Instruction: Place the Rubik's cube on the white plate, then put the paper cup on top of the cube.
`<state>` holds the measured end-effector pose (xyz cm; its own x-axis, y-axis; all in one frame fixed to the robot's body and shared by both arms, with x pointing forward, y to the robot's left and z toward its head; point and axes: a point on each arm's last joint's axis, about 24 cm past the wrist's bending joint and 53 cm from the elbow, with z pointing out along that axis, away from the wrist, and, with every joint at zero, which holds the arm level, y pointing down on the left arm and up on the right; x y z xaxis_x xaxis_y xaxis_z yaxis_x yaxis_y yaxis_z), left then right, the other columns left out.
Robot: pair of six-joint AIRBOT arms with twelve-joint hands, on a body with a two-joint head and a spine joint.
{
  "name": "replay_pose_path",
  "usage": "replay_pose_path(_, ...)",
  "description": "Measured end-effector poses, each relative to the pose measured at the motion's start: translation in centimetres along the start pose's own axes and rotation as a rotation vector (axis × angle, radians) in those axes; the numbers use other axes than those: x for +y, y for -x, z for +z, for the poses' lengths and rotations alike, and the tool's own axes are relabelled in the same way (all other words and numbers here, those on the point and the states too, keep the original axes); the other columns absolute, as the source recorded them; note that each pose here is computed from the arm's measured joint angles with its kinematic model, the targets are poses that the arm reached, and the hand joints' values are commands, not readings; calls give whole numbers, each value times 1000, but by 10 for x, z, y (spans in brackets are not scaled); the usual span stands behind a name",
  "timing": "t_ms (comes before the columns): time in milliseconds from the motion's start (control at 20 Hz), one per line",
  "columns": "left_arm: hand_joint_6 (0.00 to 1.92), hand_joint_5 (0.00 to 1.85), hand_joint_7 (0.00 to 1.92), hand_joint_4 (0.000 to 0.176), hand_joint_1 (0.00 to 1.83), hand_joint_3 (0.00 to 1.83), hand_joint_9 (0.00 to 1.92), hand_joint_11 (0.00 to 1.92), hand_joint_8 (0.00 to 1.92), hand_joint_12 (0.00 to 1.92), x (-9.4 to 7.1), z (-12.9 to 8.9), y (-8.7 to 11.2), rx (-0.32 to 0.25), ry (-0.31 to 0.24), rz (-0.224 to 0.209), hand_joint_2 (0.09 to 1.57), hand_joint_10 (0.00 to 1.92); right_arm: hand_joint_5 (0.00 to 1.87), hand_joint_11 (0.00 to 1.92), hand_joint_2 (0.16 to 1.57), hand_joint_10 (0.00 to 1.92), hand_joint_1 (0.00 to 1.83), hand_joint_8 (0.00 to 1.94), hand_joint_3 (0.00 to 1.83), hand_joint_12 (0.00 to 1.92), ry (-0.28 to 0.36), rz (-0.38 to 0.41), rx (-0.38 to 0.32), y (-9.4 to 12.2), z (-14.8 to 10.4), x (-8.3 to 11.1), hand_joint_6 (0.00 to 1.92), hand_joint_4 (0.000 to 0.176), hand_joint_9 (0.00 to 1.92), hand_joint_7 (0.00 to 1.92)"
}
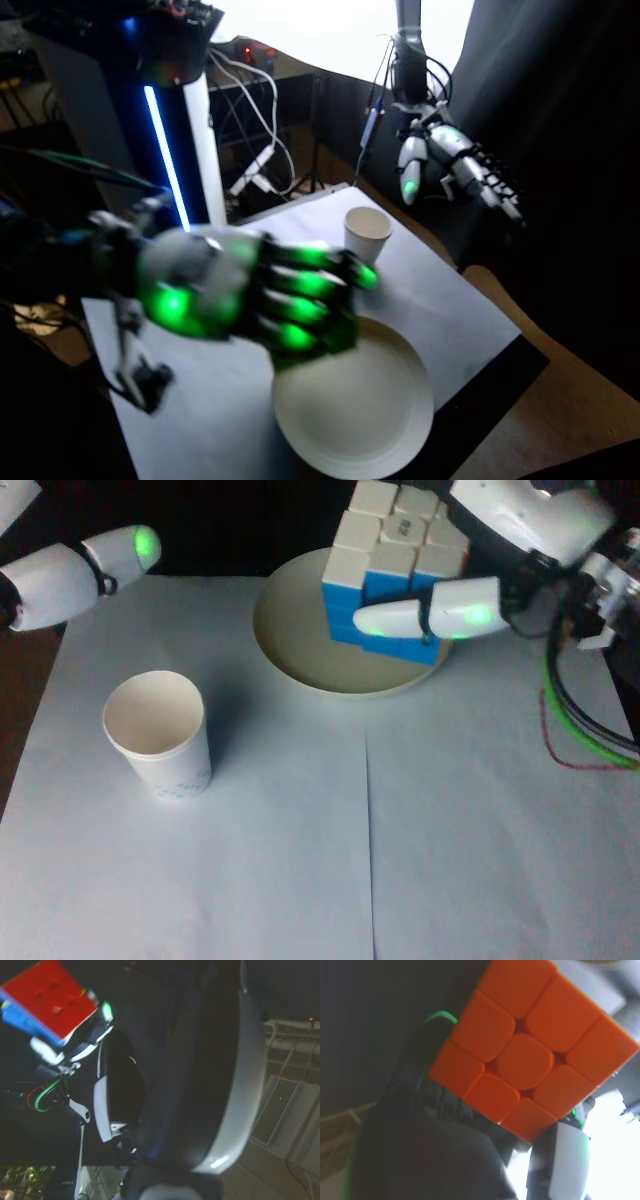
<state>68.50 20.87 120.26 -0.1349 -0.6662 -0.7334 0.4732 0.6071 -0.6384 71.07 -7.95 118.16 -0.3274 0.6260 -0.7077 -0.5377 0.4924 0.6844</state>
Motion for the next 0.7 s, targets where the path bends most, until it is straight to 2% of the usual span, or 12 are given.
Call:
replay_pose_path(50,4,86,20,79,272,0,38,0,0,476,0,0,-2,2,0,-2,1336,2,481,871,1344,1921,1101,1657,3,1921,-19,4,9,-5,5,-7,1584,0,687,681)
replay_pose_path(150,1,92,9,70,295,4,20,0,0,371,0,1,-3,6,-5,3,1361,1,485,827,1357,1869,1077,1667,1,1921,-88,22,40,-18,17,-28,1621,0,660,635)
replay_pose_path(200,0,91,6,81,278,1,18,0,0,398,-1,1,-3,4,-7,2,1361,0,495,871,1347,1895,1108,1691,0,1921,-124,27,61,-26,21,-39,1549,0,701,665)
replay_pose_path(250,2,105,9,75,335,0,9,0,1,341,0,1,-3,4,-4,0,1366,0,498,931,1339,1920,1121,1677,0,1921,-157,32,80,-31,22,-49,1535,0,732,687)
replay_pose_path(350,0,99,6,108,377,1,2,0,0,294,2,2,-4,1,1,-5,1365,0,414,785,1385,1855,1050,1672,5,1921,-209,65,95,-36,21,-63,1722,0,580,608)
replay_pose_path(400,1,106,10,115,406,0,20,0,0,415,2,2,-4,2,0,-5,1359,4,110,572,1242,1756,1021,1265,0,1921,-215,65,93,-35,22,-65,1365,0,405,250)
replay_pose_path(450,1,98,12,64,370,2,41,0,2,417,0,2,-5,4,-5,-2,1382,5,60,32,1221,1337,862,696,0,1839,-230,82,80,-33,23,-70,768,15,68,169)
replay_pose_path(500,0,97,12,65,366,0,43,0,1,421,0,2,-6,6,-6,-1,1379,6,50,6,1221,1120,789,415,0,1687,-234,84,83,-34,23,-71,491,33,13,137)
replay_pose_path(550,1,86,7,68,335,0,47,0,1,472,0,2,-6,7,-7,-1,1382,5,20,0,1212,726,694,114,0,1388,-239,85,89,-35,22,-72,156,68,0,72)
replay_pose_path(600,0,80,0,84,339,0,35,0,0,463,0,2,-6,6,-6,-1,1373,1,0,0,1199,413,633,7,0,1045,-237,82,92,-37,23,-71,3,85,22,22)
replay_pose_path(650,0,79,0,72,342,0,37,0,0,487,0,2,-6,6,-6,-1,1374,1,0,0,1167,258,570,0,0,846,-236,73,96,-38,23,-71,0,92,22,0)
replay_pose_path(700,0,78,1,77,342,0,35,0,0,491,0,2,-6,6,-6,-1,1374,0,0,0,1157,105,529,0,0,666,-236,71,100,-39,23,-71,0,107,20,0)
